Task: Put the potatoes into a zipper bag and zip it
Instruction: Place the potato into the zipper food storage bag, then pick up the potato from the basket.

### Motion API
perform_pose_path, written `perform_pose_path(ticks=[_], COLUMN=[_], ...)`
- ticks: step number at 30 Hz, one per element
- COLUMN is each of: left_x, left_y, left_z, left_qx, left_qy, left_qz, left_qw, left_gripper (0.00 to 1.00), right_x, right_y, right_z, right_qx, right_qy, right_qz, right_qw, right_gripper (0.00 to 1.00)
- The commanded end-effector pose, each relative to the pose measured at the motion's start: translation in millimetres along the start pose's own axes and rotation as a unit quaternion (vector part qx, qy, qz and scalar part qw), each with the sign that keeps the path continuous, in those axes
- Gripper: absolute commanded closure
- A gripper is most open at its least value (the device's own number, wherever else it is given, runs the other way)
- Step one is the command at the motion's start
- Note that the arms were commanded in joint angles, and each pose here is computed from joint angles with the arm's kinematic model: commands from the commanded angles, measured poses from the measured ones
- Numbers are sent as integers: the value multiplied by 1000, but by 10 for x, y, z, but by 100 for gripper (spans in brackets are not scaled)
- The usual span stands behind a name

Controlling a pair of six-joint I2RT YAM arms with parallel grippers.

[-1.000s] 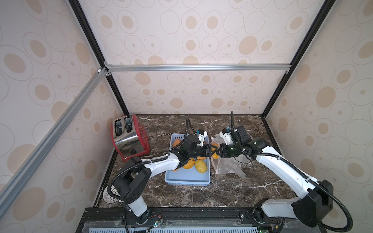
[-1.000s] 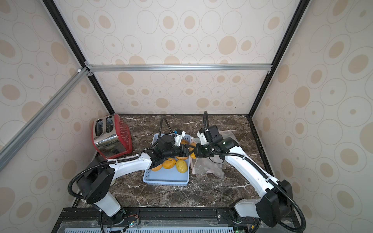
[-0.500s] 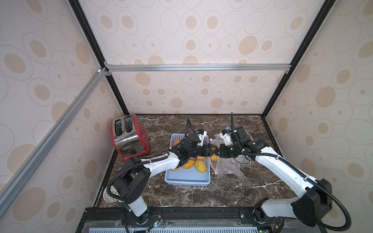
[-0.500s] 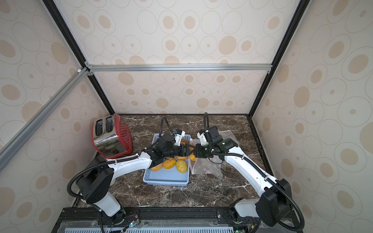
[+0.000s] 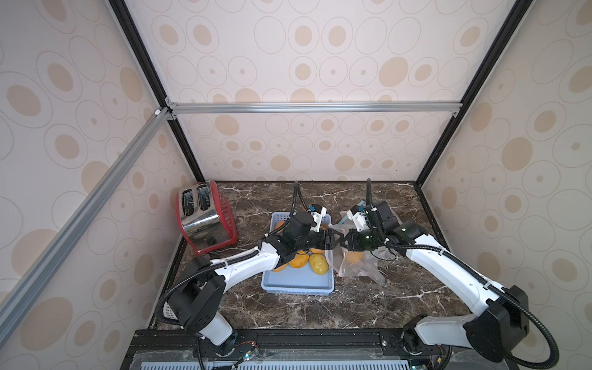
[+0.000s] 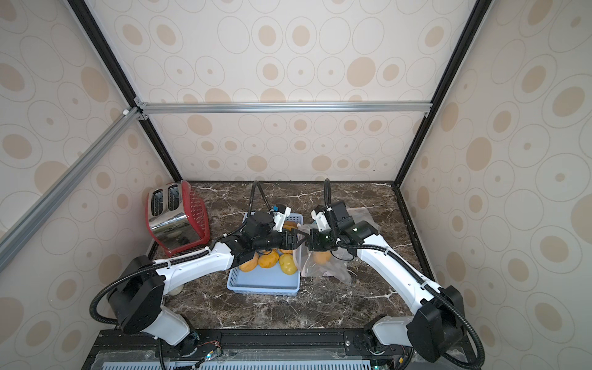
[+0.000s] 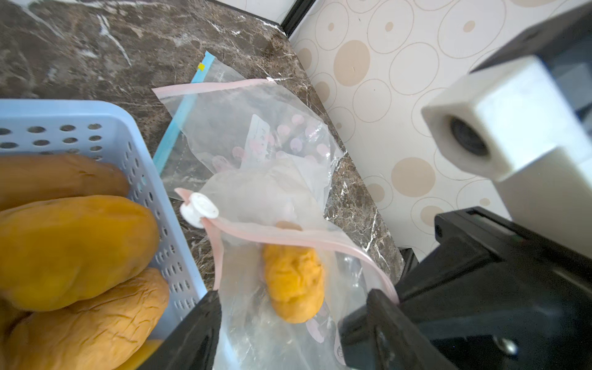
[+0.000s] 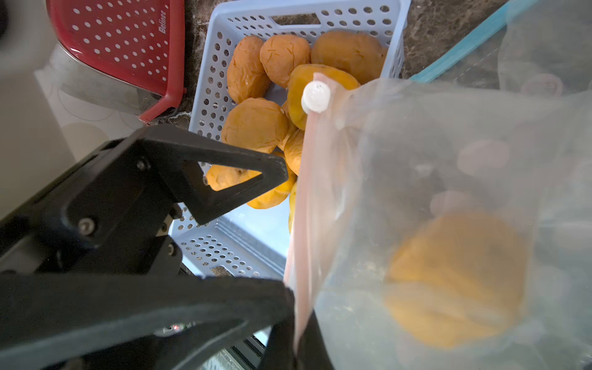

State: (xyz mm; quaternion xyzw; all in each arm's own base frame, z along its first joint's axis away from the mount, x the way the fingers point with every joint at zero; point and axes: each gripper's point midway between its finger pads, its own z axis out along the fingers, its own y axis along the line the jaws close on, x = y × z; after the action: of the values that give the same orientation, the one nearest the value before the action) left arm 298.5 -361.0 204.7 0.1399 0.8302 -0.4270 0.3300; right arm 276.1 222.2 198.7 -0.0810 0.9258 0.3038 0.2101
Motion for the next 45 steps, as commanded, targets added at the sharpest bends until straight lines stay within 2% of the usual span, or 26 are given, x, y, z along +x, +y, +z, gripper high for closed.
perform_pose_path(ticks=[1,6,9,14,17,20,24,28,38,45], left_x=[-82,-158,-148,-101,-81,-41,-32,-13,3,-80], left_y=[12,202,397,584,644,747,1019,1134,1241,1298], left_z=[-229,-516,-665,-809,-869,-874,-871,-780,-597,-595], left_qx=[-35,-98,-142,-168,-175,-187,-251,-270,-264,-281], left_qy=[-15,-33,-36,-31,-31,-20,5,35,36,35], left_qz=[39,62,69,71,71,76,83,92,91,141], left_qw=[999,993,987,983,982,979,964,958,960,949], left_gripper=[29,28,27,26,21,16,14,10,9,9], right_x=[-147,-198,-158,32,97,157,157,149,126,127], right_y=[91,70,-38,-43,-114,-182,-182,-180,-315,-360], right_z=[-94,-257,-261,-179,-103,-28,17,38,108,87], right_qx=[-16,-6,5,-17,-16,-13,-22,-26,-12,-8], right_qy=[-41,-94,-124,-99,-97,-94,-103,-110,-148,-170], right_qz=[-48,-100,-107,-111,-102,-97,-102,-112,-110,-105], right_qw=[998,991,986,989,990,991,989,987,983,980], right_gripper=[100,100,100,100,100,100,100,100,100,100])
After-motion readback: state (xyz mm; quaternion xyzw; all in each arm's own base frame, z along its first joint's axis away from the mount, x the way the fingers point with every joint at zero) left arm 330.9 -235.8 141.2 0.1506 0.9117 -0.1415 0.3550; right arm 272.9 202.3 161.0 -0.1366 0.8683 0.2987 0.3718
